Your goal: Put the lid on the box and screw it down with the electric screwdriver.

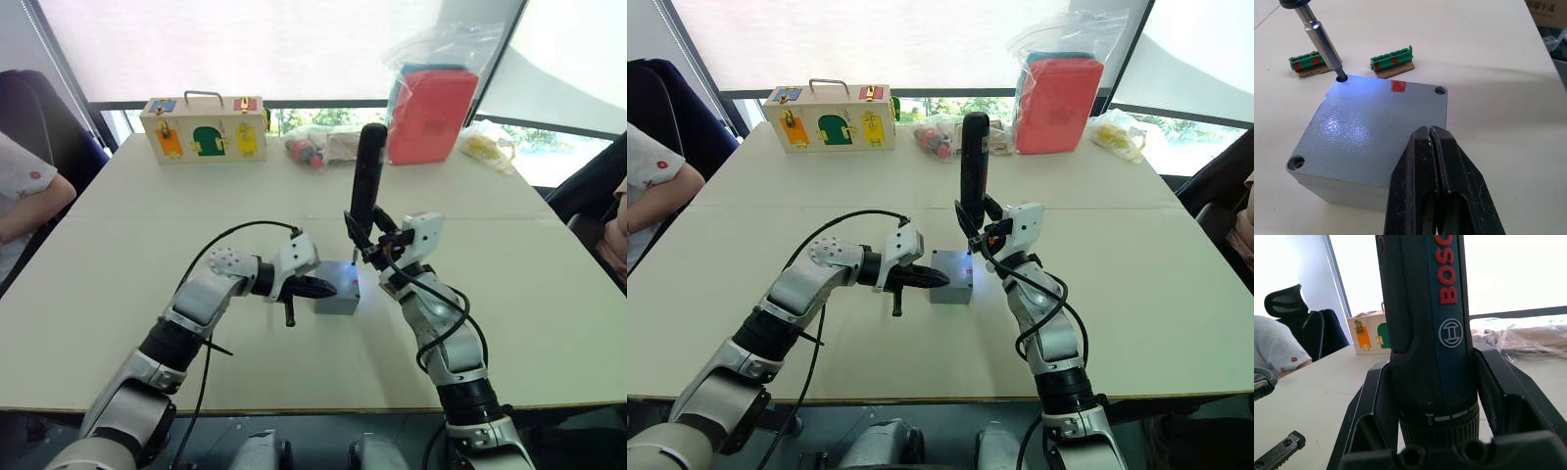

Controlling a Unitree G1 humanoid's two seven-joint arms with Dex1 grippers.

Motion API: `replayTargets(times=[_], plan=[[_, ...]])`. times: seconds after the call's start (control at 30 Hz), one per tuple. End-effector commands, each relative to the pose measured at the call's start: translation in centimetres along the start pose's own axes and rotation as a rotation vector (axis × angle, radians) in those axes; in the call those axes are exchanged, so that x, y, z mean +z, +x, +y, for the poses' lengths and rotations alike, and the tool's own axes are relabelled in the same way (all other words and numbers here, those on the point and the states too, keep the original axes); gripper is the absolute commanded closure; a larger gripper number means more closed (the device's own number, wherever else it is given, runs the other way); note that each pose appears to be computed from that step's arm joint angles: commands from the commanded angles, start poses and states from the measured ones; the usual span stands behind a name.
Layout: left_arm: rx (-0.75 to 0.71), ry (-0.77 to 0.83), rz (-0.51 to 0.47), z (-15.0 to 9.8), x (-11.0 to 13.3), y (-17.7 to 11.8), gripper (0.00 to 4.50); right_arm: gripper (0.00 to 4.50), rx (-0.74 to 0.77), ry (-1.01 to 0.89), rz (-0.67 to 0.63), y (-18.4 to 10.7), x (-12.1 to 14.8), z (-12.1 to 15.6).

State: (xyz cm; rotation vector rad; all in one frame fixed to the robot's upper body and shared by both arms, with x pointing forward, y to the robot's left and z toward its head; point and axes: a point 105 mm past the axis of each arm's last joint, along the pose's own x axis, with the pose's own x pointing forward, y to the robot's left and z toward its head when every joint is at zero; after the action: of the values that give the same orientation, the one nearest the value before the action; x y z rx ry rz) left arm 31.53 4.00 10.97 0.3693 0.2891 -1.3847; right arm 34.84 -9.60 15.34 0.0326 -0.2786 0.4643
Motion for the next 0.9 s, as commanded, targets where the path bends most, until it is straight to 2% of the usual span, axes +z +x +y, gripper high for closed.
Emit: replayTargets(times=[0.03,0.1,0.23,0.37,0.5,0.57,0.63,0.73,0.8,0.9], plan=[[0.004,-0.030,0.030,-0.1,-1.1,0.2,4.50,2.72,-0.071,-0.002,0.205,-2.3,-5.2,-1.8],[0.002,-0.029,0.029,-0.1,-1.1,0.3,4.50,2.72,-0.062,-0.009,0.141,-1.8,-3.5,-1.7],[-0.002,-0.036,0.018,-0.3,-1.1,0.4,4.50,2.72,-0.010,-0.051,-0.037,-0.7,2.7,-1.2],[0.012,-0.063,-0.021,-0.1,-0.8,0.4,4.50,2.72,0.027,-0.060,-0.140,-0.1,7.9,-1.1],[0.083,-0.117,-0.142,0.9,1.2,-0.4,4.50,2.72,0.073,0.035,-0.206,0.0,12.4,-0.9],[0.138,-0.143,-0.226,1.7,3.0,-1.7,4.50,2.72,0.060,0.112,-0.224,0.1,14.4,-1.7],[0.161,-0.132,-0.261,1.9,4.2,-2.8,4.50,2.72,0.035,0.179,-0.227,0.1,15.7,-2.7],[0.168,-0.108,-0.282,1.6,5.4,-4.3,4.50,2.72,-0.015,0.255,-0.163,0.0,16.4,-4.6],[0.155,-0.082,-0.277,1.0,6.0,-5.3,4.50,2.72,-0.018,0.294,-0.066,-0.3,16.2,-5.8],[0.103,-0.033,-0.204,-0.7,5.7,-7.2,4.50,2.72,-0.006,0.346,0.295,-2.3,13.2,-8.0]])
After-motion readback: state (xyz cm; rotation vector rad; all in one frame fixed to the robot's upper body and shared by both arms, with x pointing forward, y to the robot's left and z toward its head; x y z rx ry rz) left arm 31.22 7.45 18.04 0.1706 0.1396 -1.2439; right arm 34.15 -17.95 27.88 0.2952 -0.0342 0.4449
